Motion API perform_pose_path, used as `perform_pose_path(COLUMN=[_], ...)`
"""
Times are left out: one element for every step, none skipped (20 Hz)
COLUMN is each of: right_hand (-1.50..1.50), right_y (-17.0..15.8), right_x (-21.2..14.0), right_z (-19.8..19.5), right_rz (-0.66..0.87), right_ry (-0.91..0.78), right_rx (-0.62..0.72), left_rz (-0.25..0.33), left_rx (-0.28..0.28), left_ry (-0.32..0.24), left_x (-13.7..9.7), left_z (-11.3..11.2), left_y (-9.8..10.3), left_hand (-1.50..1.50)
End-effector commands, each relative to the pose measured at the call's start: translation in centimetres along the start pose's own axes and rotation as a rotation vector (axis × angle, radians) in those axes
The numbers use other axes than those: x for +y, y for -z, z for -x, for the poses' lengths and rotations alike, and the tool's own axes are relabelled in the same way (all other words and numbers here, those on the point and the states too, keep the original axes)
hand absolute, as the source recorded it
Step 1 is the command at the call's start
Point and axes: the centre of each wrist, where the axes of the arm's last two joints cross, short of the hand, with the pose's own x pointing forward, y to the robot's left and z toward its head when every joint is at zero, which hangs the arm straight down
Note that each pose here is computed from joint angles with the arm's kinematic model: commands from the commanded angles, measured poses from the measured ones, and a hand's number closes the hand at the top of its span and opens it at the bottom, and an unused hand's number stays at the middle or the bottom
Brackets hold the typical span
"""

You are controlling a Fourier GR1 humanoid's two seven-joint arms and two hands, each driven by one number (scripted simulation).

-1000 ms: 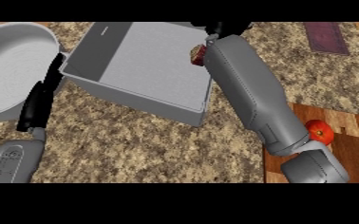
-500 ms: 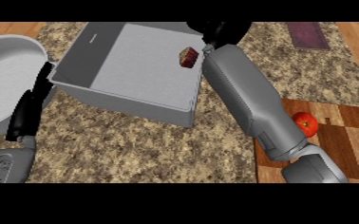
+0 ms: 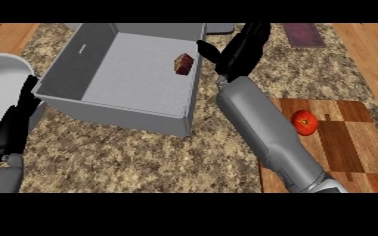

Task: Pick the cupcake from the cutting board and place it in the cardboard box

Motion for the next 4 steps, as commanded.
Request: perform_pose_path(right_hand=[-1.50,-1.50,-1.50,-1.50], right_y=[-2.4,-3.2,-4.2,-4.8], right_x=[-1.4,-1.9,-2.2,-2.8], right_z=[0.4,0.9,1.7,1.6], right_rz=[-0.048,-0.069,-0.087,-0.116], right_ry=[0.043,0.041,0.017,0.018], right_rx=[0.134,0.131,0.124,0.124], left_rz=[-0.003,0.007,-0.006,-0.009], left_rx=[0.060,0.067,0.073,0.076], left_ry=[0.004,0.006,0.011,-0.001], left_x=[-0.9,-0.4,0.7,-0.5], left_z=[2.1,2.1,1.3,2.1], left_y=[-1.3,-1.3,-0.5,-1.2], left_hand=[0.00,0.00,0.00,0.00])
